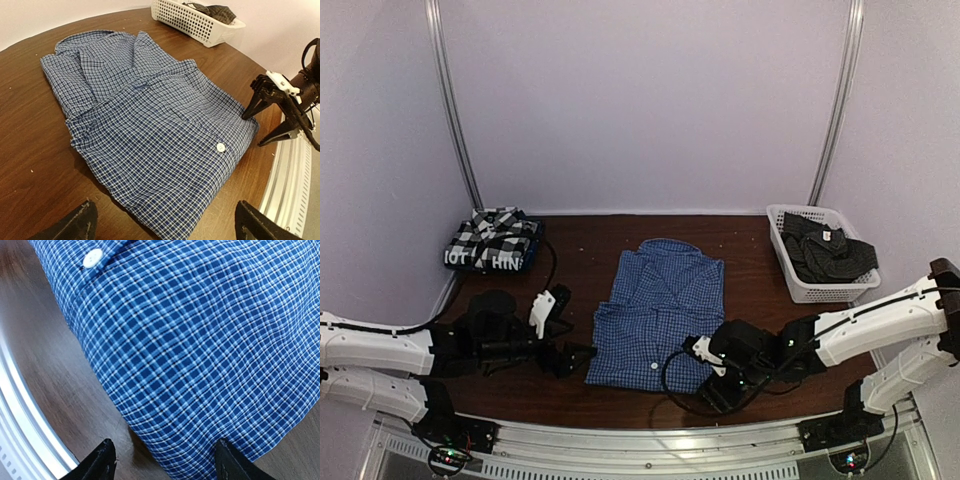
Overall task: Fold and stack the long sleeve shirts
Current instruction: Pick up the 2/3-rectangle-folded shirt from the center of the board.
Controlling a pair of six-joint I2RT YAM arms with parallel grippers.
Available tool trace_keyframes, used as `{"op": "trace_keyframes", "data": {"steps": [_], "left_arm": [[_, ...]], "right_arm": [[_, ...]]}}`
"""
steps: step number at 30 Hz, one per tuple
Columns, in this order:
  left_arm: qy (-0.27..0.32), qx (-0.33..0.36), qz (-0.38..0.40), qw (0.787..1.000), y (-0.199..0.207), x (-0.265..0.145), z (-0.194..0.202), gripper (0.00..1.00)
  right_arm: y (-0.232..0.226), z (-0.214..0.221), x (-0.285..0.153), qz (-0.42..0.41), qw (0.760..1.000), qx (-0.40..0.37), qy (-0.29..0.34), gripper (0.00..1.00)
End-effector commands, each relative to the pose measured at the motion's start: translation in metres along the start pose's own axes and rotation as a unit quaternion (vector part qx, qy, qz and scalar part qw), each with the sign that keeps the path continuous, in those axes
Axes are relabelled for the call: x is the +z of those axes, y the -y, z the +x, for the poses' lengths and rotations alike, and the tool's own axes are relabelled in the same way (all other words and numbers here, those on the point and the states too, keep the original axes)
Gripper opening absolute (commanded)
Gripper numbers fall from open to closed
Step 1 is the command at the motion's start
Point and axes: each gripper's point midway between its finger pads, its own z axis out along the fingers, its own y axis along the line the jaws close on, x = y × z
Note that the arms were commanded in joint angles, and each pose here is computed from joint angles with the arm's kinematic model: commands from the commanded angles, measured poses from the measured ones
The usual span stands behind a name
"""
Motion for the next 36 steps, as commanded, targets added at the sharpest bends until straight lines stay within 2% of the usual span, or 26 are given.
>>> {"op": "trace_keyframes", "data": {"steps": [1,6,13,16,22,25,30,36], "left_arm": [[0.015,0.033,0.051,0.998,0.019,0.001,-0.010,0.96],[0.022,0.039,0.103,0.994,0.033,0.004,0.003,0.90],[0.035,0.044,0.119,0.991,0.039,0.000,-0.001,0.89],[0.029,0.053,0.122,0.991,0.039,0.001,0.002,0.87],[0.035,0.067,0.129,0.989,0.039,0.001,0.015,0.81],[0.036,0.088,0.126,0.987,0.044,0.004,0.021,0.79],[-0.008,0.149,0.112,0.982,0.053,0.021,0.041,0.78],[-0.047,0.197,0.102,0.974,0.058,0.039,0.064,0.78]], "right_arm": [[0.008,-0.005,0.003,0.032,0.999,-0.002,0.013,0.67],[0.018,0.002,0.010,0.078,0.997,-0.007,0.003,0.61],[0.013,0.015,0.017,0.109,0.994,-0.029,-0.012,0.45],[0.010,0.021,0.019,0.119,0.992,-0.037,-0.019,0.33],[-0.006,0.023,0.004,0.100,0.995,-0.023,-0.017,0.01],[-0.020,0.018,-0.010,0.053,0.999,-0.003,-0.002,0.00],[-0.038,0.007,-0.034,-0.011,1.000,0.017,0.022,0.00],[-0.034,0.007,-0.042,-0.031,0.999,0.038,0.023,0.00]]}}
